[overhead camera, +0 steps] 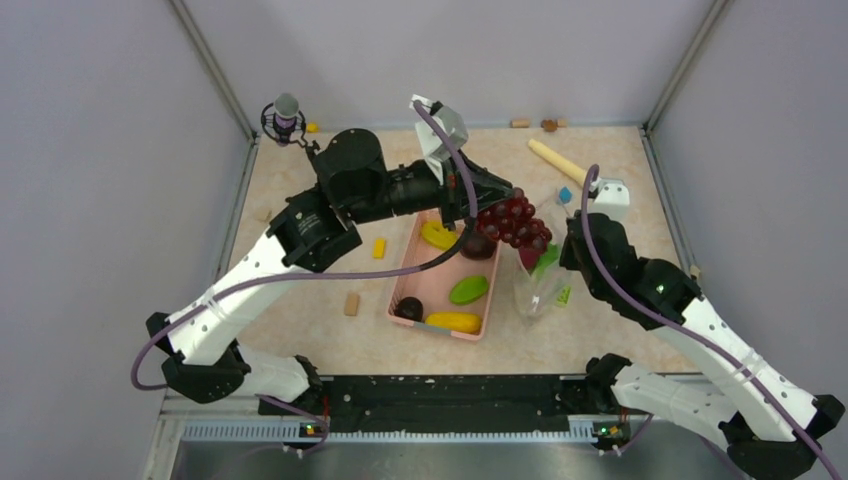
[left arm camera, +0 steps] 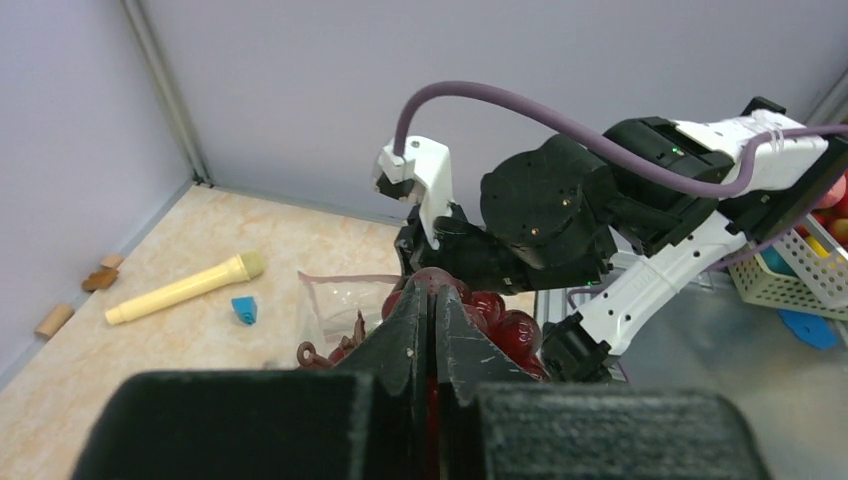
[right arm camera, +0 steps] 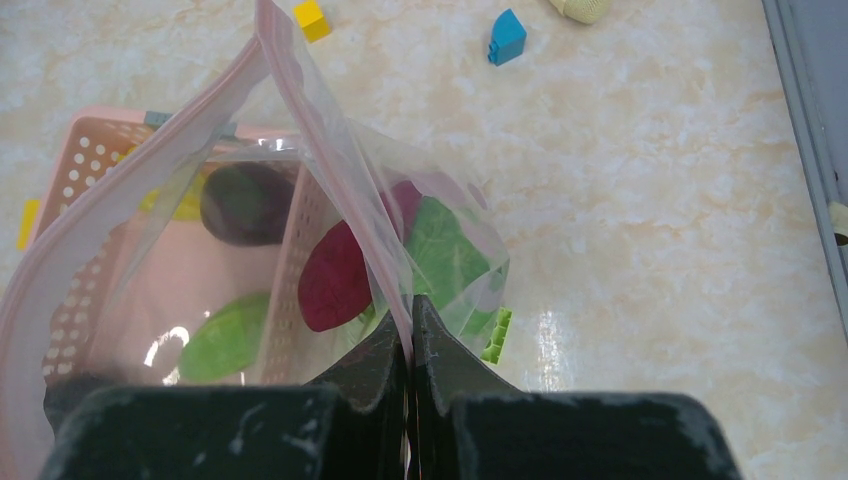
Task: Place the food in the zip-top bag and seal the zipper
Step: Place the fake fruit in the zipper food storage bag.
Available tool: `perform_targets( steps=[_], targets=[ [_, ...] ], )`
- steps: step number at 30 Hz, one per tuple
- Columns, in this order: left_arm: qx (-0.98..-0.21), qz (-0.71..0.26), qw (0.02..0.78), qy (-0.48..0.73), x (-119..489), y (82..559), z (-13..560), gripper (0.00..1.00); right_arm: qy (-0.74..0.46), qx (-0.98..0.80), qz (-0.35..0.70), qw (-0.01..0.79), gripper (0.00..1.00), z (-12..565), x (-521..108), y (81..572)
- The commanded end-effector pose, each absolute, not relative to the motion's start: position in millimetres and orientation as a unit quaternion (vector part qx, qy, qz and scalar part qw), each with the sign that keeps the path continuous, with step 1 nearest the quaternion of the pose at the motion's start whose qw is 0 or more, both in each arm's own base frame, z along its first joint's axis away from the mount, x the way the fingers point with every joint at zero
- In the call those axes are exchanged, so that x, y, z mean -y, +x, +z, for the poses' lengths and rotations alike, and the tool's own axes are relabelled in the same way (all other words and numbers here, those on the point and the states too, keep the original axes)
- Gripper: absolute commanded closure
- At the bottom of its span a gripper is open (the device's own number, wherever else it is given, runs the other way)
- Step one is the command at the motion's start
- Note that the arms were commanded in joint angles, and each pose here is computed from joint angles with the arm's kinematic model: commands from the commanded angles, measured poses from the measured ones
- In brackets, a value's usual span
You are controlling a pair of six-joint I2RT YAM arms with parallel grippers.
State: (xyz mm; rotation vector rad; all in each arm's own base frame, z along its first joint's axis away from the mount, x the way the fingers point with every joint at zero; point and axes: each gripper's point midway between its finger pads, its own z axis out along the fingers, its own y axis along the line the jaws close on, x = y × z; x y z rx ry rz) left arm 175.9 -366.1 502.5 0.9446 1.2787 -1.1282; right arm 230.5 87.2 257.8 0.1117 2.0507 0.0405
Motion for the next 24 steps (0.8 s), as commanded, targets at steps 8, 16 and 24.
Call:
perform_targets(
  steps=[8,16,24],
  targets=[
    [-0.58,-0.441,0.534,0.429,410.4,203.7,444.7,1.0,0.052,-0.846,0.021,0.53,1.0,265.7,-84.9,230.9],
    [-0.602,-0.439,0.477,0.466,439.7,208.3,392.1,1.0,0.052,-0.846,0.024,0.531,1.0,266.7,-85.1,230.0],
    [-0.611,-0.395,0.468,0.501,457.2,205.7,354.0,1.0,0.052,-0.845,0.028,0.531,1.0,267.5,-85.1,229.4]
  ],
)
